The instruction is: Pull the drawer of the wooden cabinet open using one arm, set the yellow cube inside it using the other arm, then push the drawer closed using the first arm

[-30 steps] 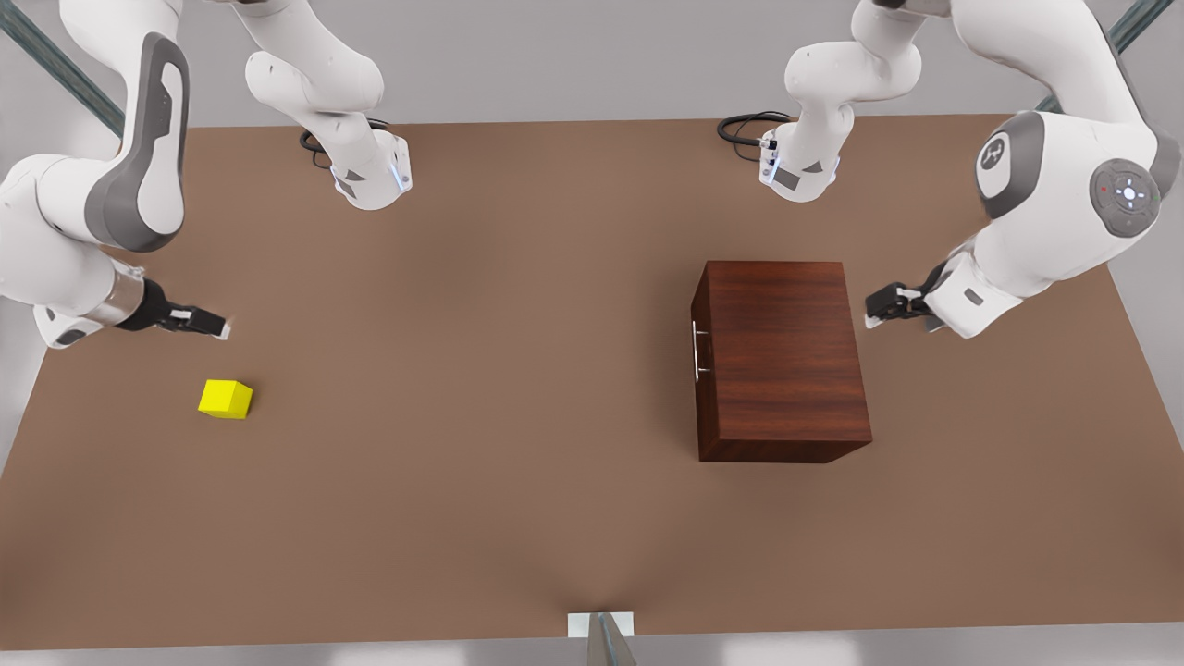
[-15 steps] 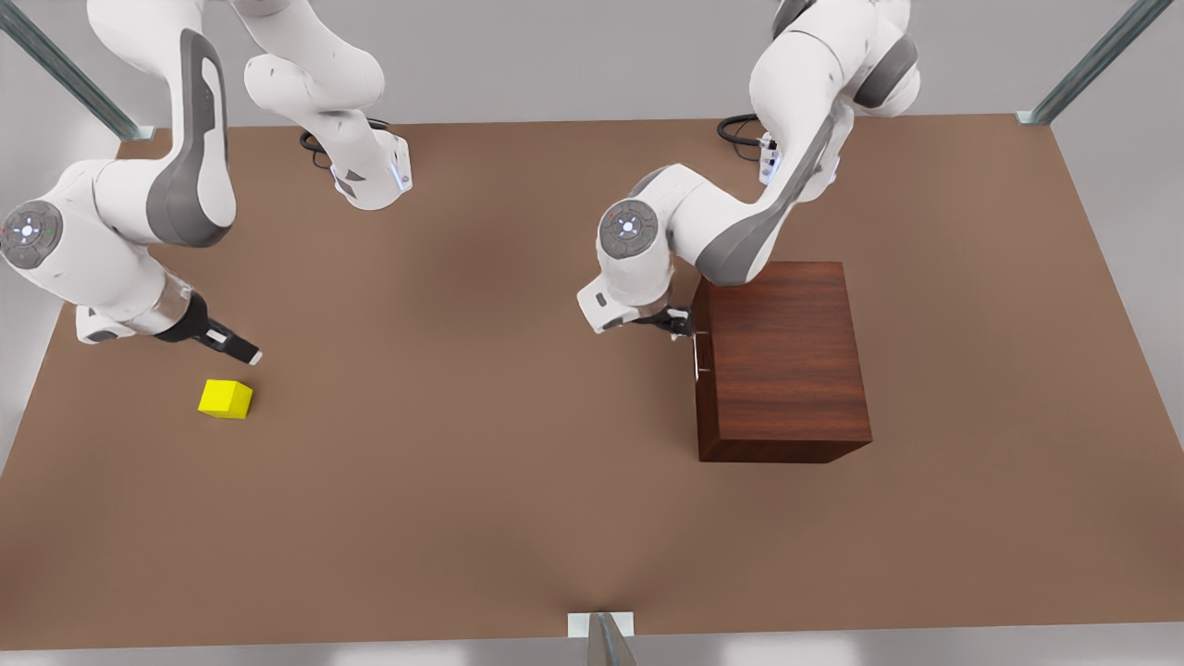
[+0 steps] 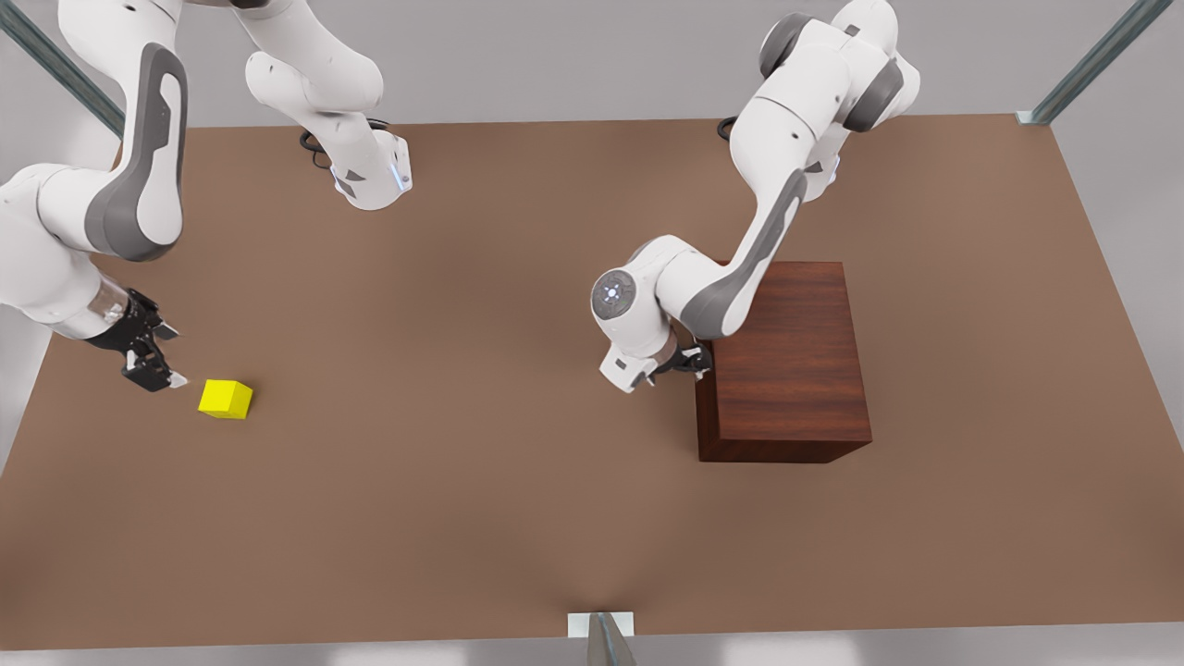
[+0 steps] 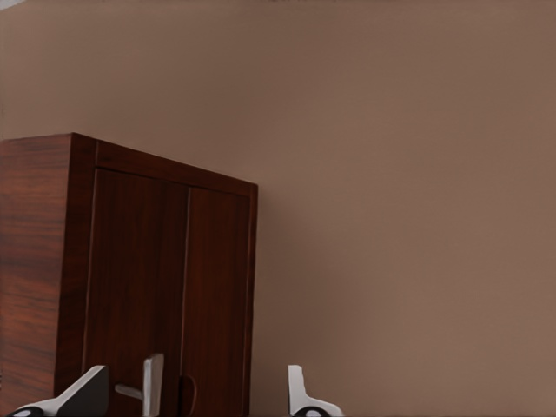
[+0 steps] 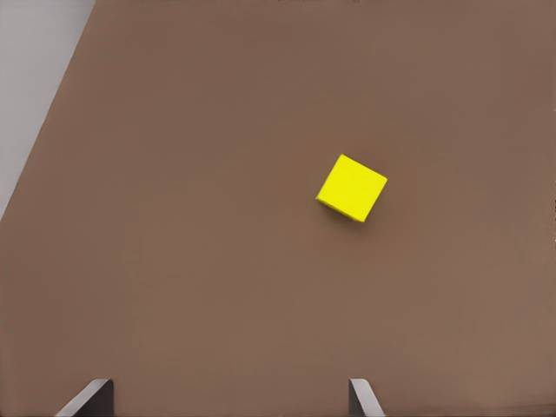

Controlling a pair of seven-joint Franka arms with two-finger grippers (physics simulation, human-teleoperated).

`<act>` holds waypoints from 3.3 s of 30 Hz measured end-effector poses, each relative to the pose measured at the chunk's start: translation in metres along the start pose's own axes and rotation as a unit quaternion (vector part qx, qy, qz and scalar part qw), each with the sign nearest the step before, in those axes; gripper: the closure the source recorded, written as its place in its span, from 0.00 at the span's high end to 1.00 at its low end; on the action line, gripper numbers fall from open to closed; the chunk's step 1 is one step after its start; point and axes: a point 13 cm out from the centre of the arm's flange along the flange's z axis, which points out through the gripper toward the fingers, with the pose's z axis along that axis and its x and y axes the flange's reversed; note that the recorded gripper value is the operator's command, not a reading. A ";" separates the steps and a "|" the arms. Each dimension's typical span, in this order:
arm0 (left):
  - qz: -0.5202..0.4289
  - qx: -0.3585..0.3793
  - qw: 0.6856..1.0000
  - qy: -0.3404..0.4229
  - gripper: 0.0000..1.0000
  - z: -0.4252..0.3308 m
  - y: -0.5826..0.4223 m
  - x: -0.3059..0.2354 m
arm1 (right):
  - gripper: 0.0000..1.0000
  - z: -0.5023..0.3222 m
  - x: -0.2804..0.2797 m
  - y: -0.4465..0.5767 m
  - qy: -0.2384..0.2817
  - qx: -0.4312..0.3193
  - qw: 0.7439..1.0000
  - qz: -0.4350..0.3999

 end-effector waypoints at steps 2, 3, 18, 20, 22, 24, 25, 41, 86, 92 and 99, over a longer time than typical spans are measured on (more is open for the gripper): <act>-0.010 -0.012 1.000 -0.006 1.00 0.005 0.005 0.004 | 1.00 0.001 0.003 0.002 -0.001 0.001 1.000 0.015; -0.015 -0.015 1.000 -0.009 1.00 0.004 0.007 0.006 | 1.00 0.001 0.007 0.005 -0.001 0.002 1.000 0.020; -0.066 -0.024 0.998 -0.010 1.00 0.004 -0.013 0.051 | 1.00 0.006 0.020 0.015 -0.001 0.006 0.995 0.095; -0.070 -0.031 0.997 -0.009 1.00 0.011 -0.011 0.054 | 1.00 0.006 0.018 0.013 -0.001 0.006 0.994 0.105; -0.075 -0.038 0.996 -0.011 1.00 0.016 -0.008 0.055 | 1.00 0.007 0.018 0.013 -0.001 0.006 0.994 0.111; -0.079 -0.048 0.996 -0.015 1.00 0.022 -0.003 0.054 | 1.00 0.007 0.019 0.014 -0.001 0.007 0.993 0.115; -0.082 -0.051 0.995 -0.017 1.00 0.024 0.000 0.052 | 1.00 0.007 0.021 0.015 -0.001 0.007 0.993 0.117; -0.128 -0.001 0.992 -0.020 1.00 0.020 -0.022 0.043 | 1.00 0.008 0.021 0.016 -0.001 0.008 0.990 0.143; -0.205 0.116 0.971 -0.039 1.00 -0.158 -0.093 0.060 | 1.00 0.011 0.021 0.017 -0.003 0.011 0.987 0.159; -0.428 0.109 0.882 0.164 1.00 -0.067 0.352 0.008 | 1.00 0.071 0.008 0.029 -0.006 0.045 0.986 0.161; -0.346 0.155 0.919 0.111 1.00 -0.098 0.448 -0.027 | 1.00 0.159 -0.022 -0.010 -0.012 0.062 0.979 0.193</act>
